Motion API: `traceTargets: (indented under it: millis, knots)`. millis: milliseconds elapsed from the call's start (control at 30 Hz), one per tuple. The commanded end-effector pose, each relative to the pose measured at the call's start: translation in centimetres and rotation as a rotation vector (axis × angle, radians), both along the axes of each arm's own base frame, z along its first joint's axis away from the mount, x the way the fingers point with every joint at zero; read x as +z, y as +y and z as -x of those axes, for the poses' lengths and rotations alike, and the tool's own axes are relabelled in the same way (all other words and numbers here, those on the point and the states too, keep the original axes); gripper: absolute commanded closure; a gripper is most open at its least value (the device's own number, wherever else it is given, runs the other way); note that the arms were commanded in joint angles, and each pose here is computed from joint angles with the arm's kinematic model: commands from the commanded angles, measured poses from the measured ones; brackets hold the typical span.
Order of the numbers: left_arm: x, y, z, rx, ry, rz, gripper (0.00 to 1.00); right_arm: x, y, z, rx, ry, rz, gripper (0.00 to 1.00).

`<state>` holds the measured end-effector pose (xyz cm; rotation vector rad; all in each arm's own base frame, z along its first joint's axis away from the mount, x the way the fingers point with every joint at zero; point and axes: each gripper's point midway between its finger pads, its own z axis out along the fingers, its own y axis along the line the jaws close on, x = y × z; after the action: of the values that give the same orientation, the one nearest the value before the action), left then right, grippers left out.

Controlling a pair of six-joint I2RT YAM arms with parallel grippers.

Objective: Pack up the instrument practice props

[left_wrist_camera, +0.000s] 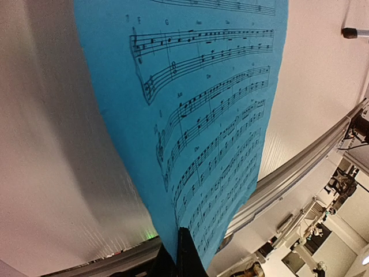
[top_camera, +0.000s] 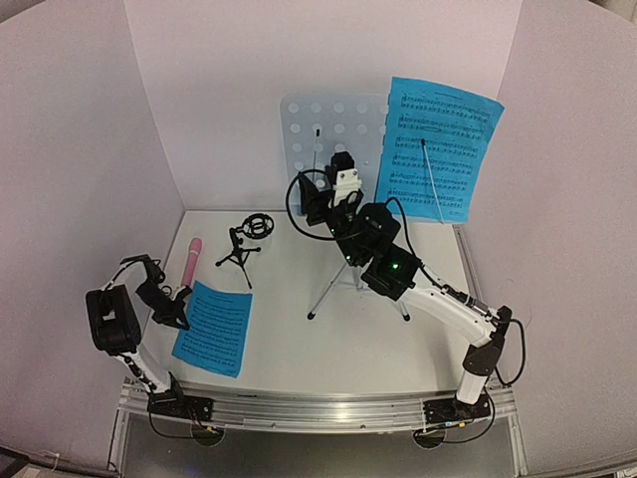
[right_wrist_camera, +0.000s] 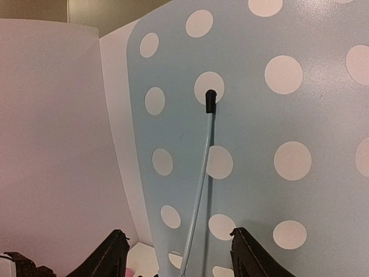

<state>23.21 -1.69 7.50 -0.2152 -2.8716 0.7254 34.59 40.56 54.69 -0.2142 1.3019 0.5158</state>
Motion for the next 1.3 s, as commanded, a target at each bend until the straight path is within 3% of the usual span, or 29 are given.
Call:
traceTargets:
  millis: [0,333,600,900,933,1067,1267]
  knots:
    - [0.7,-0.4,4.6,0.017,0.196,0.001,1.0,2.3,-0.7,0.5,0.001,-0.043,-0.044,0.4]
    - [-0.6,1.6,1.2,0.074,0.085,-0.061,1.0,2.1,-0.6,0.5,0.004,-0.039,-0.043,0.4]
    - [-1.4,2.1,-1.4,0.118,0.093,-0.045,1.0,1.9,-0.6,0.4,0.0,-0.037,-0.038,0.4]
    - [-2.7,1.8,-1.8,0.158,0.146,-0.024,1.0,1.9,-0.7,0.4,-0.007,-0.038,-0.03,0.39]
    - [-2.8,1.8,-1.8,0.157,0.149,-0.022,0.98,1.9,-0.7,0.4,-0.008,-0.039,-0.029,0.39]
    - [-3.1,1.5,-0.8,0.122,0.203,0.005,0.71,1.9,-0.6,0.4,-0.008,-0.041,-0.027,0.39]
    - [-3.3,2.3,1.7,0.0,0.193,-0.043,0.59,1.9,-0.4,0.3,-0.009,-0.045,-0.022,0.38]
